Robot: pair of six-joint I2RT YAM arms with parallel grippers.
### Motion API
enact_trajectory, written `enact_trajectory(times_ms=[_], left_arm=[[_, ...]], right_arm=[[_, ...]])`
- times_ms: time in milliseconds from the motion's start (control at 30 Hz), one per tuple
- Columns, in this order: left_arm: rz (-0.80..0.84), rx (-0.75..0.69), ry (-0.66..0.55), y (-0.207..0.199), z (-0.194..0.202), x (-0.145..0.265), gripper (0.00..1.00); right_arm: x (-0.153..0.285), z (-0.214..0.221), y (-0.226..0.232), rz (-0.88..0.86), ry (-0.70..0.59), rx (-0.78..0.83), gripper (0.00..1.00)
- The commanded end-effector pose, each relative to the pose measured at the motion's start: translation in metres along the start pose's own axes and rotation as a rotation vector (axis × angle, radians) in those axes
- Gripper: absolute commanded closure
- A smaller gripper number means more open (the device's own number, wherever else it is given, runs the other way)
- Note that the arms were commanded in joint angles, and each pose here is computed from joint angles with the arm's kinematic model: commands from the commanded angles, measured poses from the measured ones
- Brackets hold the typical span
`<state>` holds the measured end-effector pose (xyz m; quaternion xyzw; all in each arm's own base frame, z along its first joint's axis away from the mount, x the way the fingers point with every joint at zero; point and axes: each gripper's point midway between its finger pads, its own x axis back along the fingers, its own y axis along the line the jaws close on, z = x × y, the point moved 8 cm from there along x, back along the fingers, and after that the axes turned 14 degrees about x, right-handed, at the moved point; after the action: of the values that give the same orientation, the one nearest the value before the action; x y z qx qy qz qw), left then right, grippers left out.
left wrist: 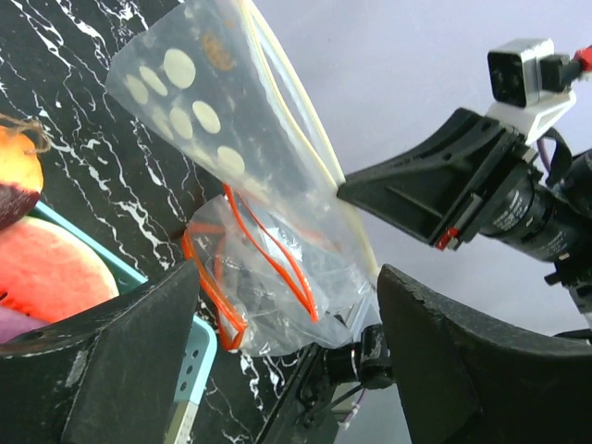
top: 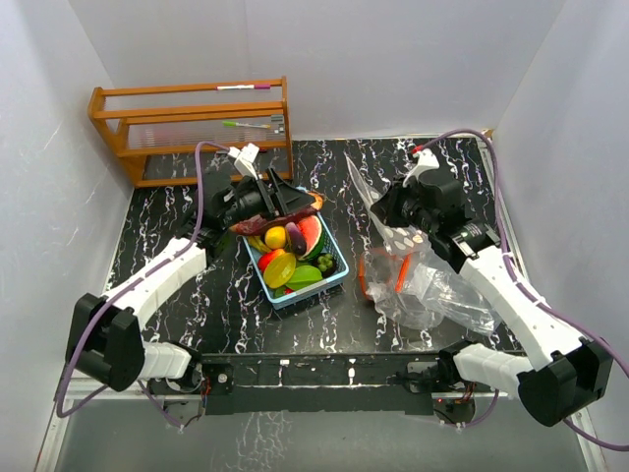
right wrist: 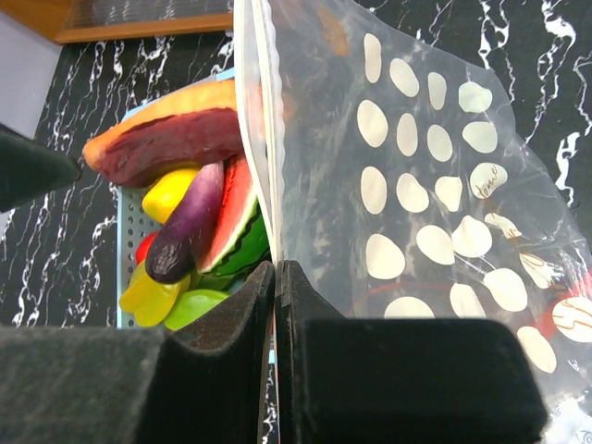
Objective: Place the food in the zip-top bag and seal the zipper
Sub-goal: Pick up the zipper food storage bag at the center of the board.
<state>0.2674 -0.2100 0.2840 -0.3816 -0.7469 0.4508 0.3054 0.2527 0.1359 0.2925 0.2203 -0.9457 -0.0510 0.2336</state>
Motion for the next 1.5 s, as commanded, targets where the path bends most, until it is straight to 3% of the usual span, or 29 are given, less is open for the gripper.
enact_trajectory(times_ms=[0, 367, 900, 1467], left_arm=[[0.09, 0.034, -0.047, -0.017, -0.012, -0.014, 0.26], [0.066, 0.058, -0.03, -0.006, 0.007, -0.048, 0.28], [0.069, 0.039, -0.075, -0.011, 0.003, -0.055, 0.31], [0.019, 0.021, -0.069, -0.003, 0.001, -0.064, 0.47]], right_arm=[[0.008, -0.02, 0.016, -0.088, -0.135, -0.018, 0.92], [0.0, -0.016, 0.04, -0.129, -0.138, -0.02, 0.92], [-0.008, -0.014, 0.052, -0.138, -0.116, -0.001, 0.92], [-0.009, -0.017, 0.056, -0.14, -0.113, 0.013, 0.93]])
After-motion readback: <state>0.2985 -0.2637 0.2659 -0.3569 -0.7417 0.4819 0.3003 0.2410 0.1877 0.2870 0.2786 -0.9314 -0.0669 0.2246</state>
